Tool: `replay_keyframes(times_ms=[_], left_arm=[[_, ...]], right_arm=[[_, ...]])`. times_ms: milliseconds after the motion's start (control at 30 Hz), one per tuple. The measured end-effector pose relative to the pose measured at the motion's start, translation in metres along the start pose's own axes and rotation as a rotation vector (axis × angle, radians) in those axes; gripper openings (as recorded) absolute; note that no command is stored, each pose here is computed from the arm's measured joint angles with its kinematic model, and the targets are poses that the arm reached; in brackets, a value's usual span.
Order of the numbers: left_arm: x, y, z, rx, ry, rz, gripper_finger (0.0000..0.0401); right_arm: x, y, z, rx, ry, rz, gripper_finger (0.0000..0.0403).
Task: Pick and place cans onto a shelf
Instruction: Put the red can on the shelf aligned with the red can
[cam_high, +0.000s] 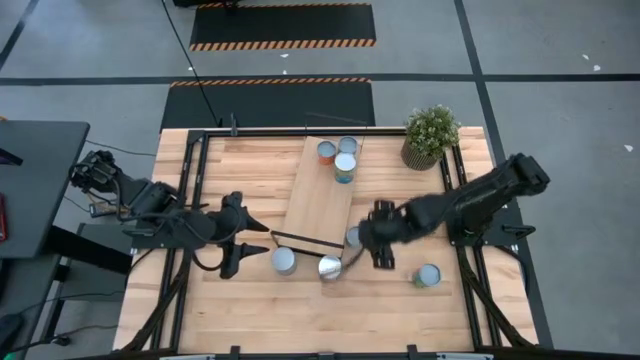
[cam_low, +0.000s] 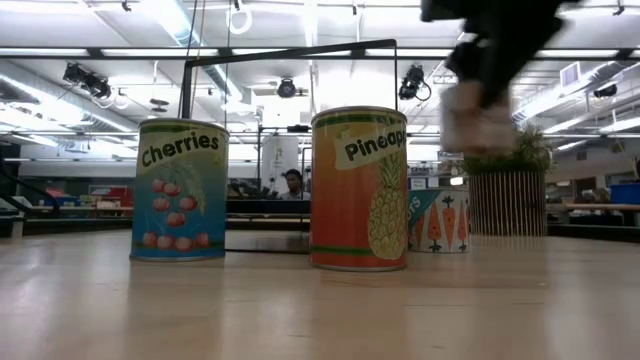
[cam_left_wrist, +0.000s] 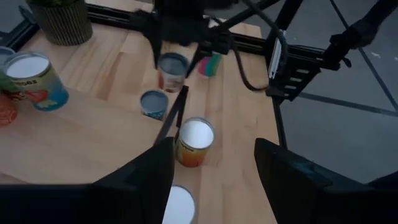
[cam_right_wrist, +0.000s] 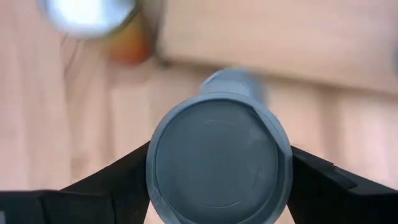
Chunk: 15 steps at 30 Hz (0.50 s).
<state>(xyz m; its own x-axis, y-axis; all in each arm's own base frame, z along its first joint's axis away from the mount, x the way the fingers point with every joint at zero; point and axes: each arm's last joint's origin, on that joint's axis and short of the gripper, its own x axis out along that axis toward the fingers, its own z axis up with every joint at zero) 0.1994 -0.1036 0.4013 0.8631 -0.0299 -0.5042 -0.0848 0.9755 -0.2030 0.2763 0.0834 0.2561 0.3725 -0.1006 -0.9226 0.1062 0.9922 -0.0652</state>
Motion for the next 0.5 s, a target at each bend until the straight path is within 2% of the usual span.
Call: replay_keyframes(times_ms=[200,333,500], left_arm=[[0.003,0.008,0.004,-0.034,-0.009,0.033,0.0227],[0.006,0.014,0.007,-0.075,-0.017,0.060,0.0227],[0.006,0.018,0.006,-0.097,0.005,0.073,0.0227]], right_arm=[[-0.020,-0.049,0.025,0.074,-0.087,-0.025,0.0303],[-0.022,-0.069,0.046,0.051,-0.115,-0.005,0.0302],[-0.012,-0.082,0.084,-0.016,-0.133,0.015,0.0301]])
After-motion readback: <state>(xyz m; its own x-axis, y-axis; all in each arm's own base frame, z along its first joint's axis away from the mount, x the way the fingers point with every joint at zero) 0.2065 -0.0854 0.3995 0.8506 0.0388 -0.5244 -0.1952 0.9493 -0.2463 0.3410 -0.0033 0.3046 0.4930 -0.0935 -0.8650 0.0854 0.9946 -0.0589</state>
